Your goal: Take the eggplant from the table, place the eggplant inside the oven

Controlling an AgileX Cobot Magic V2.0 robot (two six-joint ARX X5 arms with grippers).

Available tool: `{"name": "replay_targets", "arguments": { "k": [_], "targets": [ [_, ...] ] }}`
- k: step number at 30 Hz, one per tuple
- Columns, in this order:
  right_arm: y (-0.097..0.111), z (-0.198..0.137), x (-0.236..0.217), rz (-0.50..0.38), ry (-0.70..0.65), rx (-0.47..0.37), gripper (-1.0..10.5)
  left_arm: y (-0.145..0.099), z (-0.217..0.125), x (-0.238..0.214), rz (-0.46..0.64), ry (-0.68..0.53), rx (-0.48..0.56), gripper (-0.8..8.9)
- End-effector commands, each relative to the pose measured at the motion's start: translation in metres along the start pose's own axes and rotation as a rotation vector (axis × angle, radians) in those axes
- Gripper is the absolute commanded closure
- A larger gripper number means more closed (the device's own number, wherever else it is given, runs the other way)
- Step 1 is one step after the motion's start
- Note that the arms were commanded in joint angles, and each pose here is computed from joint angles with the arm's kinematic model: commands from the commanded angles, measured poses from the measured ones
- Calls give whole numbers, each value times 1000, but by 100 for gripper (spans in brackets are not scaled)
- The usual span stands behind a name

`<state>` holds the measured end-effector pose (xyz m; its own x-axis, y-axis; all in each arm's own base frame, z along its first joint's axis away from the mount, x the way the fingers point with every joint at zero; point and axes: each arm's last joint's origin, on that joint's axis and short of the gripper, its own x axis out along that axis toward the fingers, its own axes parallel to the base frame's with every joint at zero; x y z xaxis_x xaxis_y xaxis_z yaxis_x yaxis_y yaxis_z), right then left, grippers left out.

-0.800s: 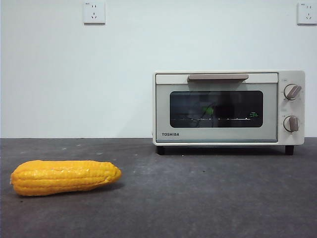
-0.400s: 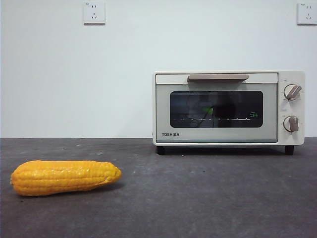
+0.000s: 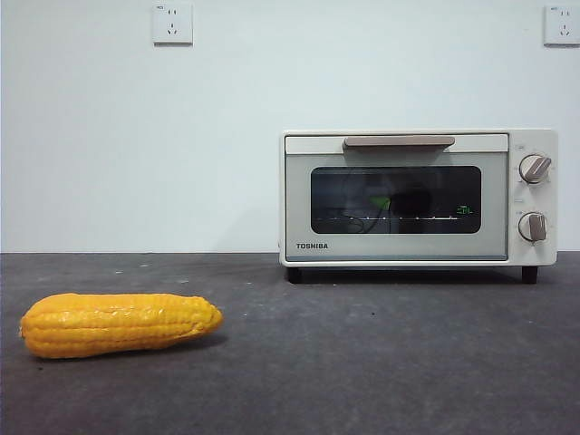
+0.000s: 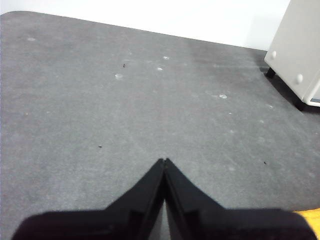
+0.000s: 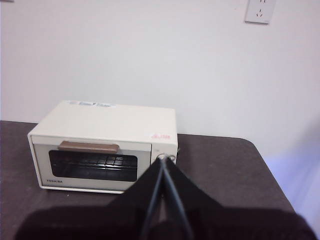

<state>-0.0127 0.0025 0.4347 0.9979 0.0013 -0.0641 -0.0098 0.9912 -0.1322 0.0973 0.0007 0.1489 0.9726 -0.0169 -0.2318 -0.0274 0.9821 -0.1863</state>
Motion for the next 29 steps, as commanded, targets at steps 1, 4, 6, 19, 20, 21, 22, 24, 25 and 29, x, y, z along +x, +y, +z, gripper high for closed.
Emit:
{"name": "replay_targets", "arguments": {
  "k": [1, 4, 6, 19, 20, 21, 22, 24, 25, 29],
  "targets": [
    [3, -29, 12, -4, -10, -6, 946, 0, -2, 1, -2, 1, -6, 817],
    [6, -60, 29, -7, -37, -8, 946, 0, -2, 1, -2, 1, -6, 817],
    [8, -81, 44, -7, -60, -9, 946, 0, -2, 1, -2, 1, -6, 817],
    [25, -207, 105, 28, -65, 4, 946, 0, -2, 1, -2, 1, -6, 817],
    [26, -213, 106, 31, -57, 5, 946, 0, -2, 1, -2, 1, -6, 817],
    [27, -219, 109, 35, -41, 5, 946, 0, -2, 1, -2, 1, -6, 817],
    [27, -223, 111, 36, -27, 6, 946, 0, -2, 1, -2, 1, -6, 817],
    [28, -230, 113, 39, -5, 7, 946, 0, -2, 1, -2, 1, -6, 817],
    [29, -233, 114, 40, 3, 7, 946, 0, -2, 1, -2, 1, -6, 817],
    [30, -241, 117, 42, 20, 9, 946, 0, -2, 1, -2, 3, -6, 817]
  ]
}}
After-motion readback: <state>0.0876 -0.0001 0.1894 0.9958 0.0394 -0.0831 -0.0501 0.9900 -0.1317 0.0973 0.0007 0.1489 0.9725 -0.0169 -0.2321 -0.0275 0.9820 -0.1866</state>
